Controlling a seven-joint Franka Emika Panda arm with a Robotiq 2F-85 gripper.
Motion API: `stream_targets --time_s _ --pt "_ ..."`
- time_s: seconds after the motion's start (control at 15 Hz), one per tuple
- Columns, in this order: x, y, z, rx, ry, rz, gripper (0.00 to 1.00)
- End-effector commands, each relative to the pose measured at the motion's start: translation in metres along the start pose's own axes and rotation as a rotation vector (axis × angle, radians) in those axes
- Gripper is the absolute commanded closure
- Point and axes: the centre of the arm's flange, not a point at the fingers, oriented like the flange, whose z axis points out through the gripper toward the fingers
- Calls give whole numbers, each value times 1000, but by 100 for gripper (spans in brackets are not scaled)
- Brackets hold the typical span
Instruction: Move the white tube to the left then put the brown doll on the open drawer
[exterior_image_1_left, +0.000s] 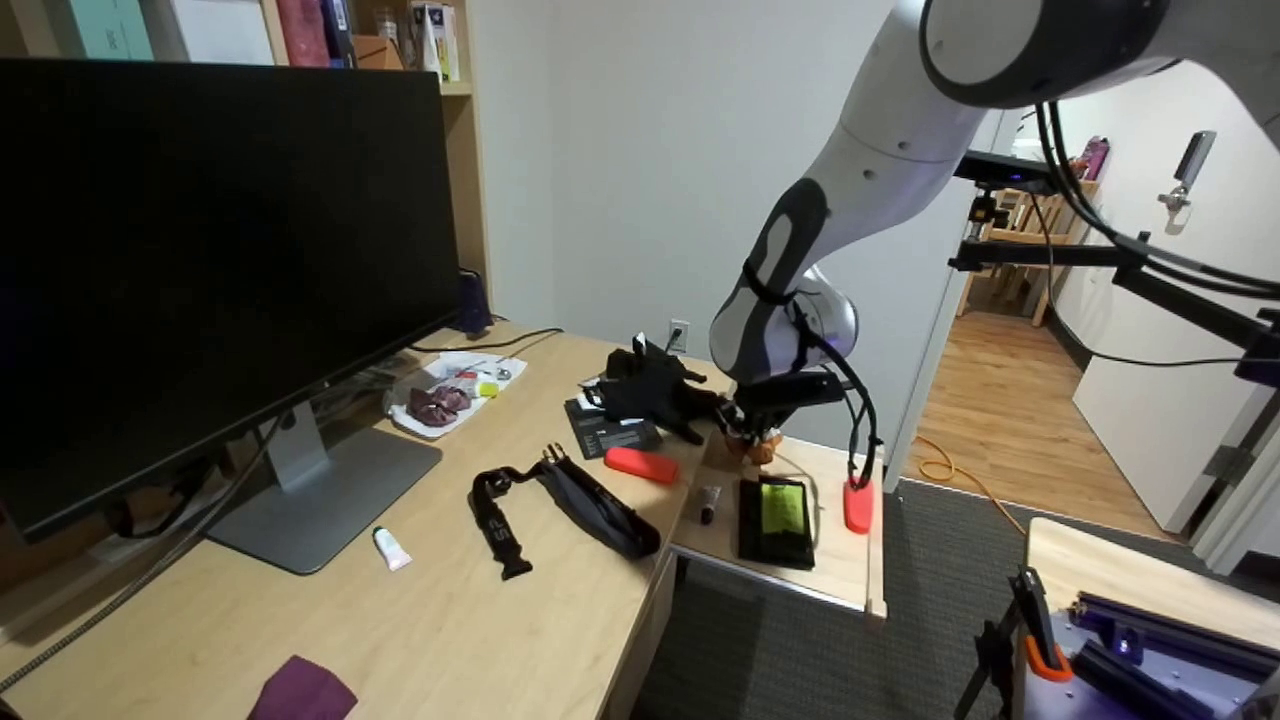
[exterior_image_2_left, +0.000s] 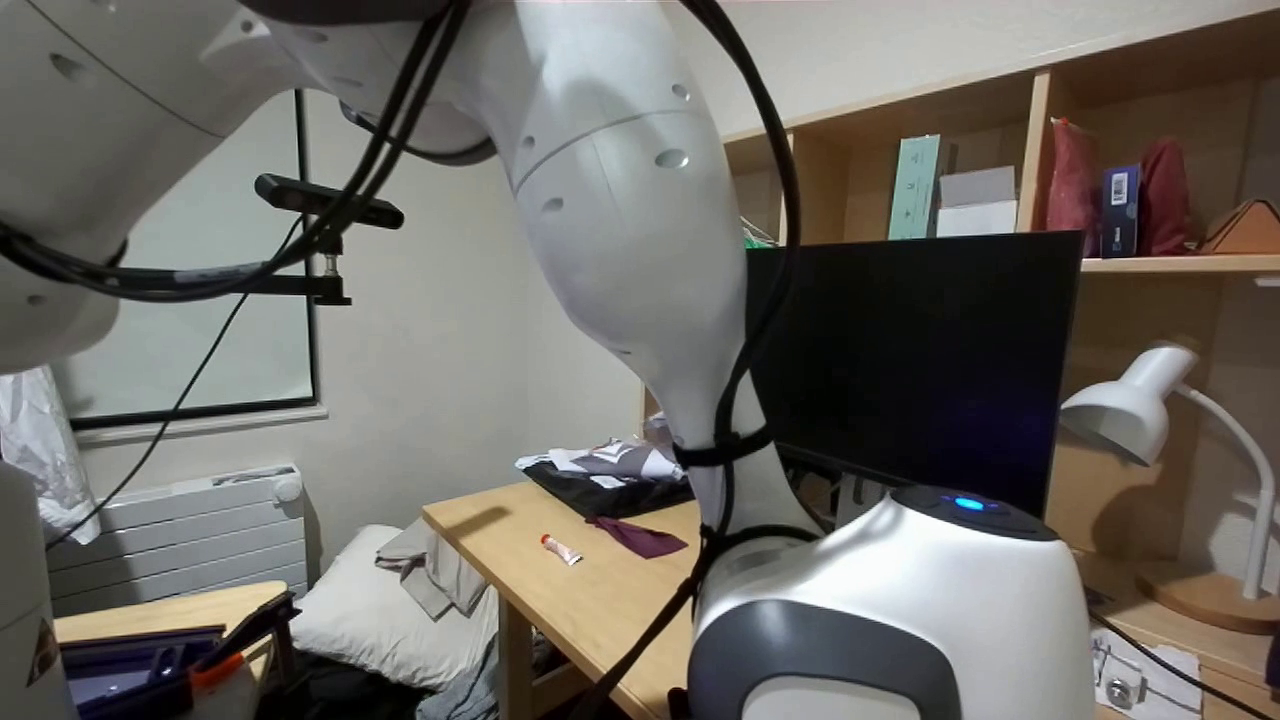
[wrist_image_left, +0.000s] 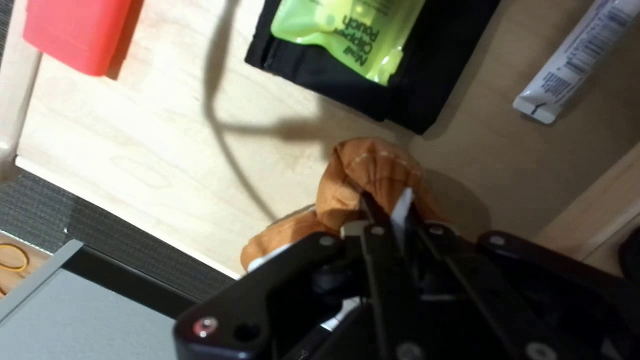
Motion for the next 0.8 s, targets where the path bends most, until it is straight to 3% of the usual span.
stream_targets --time_s 0.0,0.07,0.13,0.27,0.73 --pt "-1 5 6 -20 17 -6 92" --pt "-1 6 6 -23 15 -5 91" --pt "-1 6 5 -21 19 -2 65" --pt "-2 7 4 -15 13 5 61" --pt "-7 5 -37 63 6 26 16"
